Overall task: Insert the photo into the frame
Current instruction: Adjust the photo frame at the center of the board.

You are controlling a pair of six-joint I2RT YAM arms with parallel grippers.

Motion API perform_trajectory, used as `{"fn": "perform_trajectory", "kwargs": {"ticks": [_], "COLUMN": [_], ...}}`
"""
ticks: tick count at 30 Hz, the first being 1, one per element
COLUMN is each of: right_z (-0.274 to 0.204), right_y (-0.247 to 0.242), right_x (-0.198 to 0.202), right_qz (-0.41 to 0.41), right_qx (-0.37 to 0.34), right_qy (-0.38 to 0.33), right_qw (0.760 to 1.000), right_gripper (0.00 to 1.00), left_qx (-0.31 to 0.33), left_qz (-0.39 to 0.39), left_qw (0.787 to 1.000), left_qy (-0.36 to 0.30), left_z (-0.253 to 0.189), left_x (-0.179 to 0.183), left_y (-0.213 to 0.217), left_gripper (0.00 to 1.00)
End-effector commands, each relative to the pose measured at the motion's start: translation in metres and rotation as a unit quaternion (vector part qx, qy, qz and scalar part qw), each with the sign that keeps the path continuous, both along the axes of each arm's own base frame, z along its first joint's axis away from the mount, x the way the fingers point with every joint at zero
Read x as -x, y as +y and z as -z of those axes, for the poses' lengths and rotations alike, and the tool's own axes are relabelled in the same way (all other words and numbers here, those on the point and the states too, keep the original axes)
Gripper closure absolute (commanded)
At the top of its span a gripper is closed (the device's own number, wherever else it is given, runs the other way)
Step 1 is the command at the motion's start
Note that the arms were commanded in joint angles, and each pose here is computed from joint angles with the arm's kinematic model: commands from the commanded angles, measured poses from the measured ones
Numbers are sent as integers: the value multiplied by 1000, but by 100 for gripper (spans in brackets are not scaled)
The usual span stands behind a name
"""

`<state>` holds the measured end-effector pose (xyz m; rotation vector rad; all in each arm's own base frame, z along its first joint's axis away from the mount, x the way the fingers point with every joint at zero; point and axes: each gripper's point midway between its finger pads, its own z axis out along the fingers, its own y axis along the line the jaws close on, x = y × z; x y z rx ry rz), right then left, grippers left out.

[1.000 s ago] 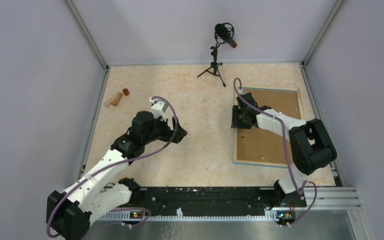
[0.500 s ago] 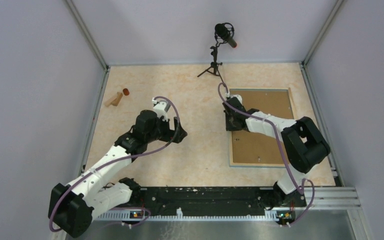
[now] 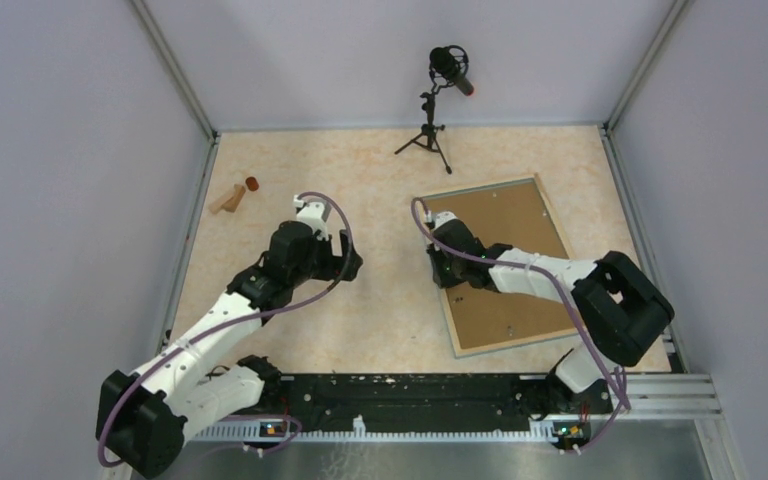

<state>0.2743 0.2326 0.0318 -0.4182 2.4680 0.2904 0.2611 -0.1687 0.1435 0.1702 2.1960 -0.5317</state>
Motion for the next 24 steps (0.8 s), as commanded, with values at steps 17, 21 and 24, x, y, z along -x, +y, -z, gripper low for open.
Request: {"fn": "perform_trajectory", "kwargs": {"ticks": [17,21,24], "right_z": [-29,-68,-86], "right_y": [92,72,30], "right_x": [78,84,75], "right_qz": [-349,-207,-18], "right_qx": [-5,-67,-107], "right_qy": [-48,-41,-59], "right_qw": [936,975,992], "right_gripper": [56,40,22], "left_qx": [-7,-5,-1], "left_qz": [-223,-207,-192], "left_qw": [960,965,969], "left_qy": [-169,-160,-154], "left_z": [-79,-75,-72], "left_x": [-8,-10,-11], "left_y": [93,86,80], "left_gripper": [2,2,2]}}
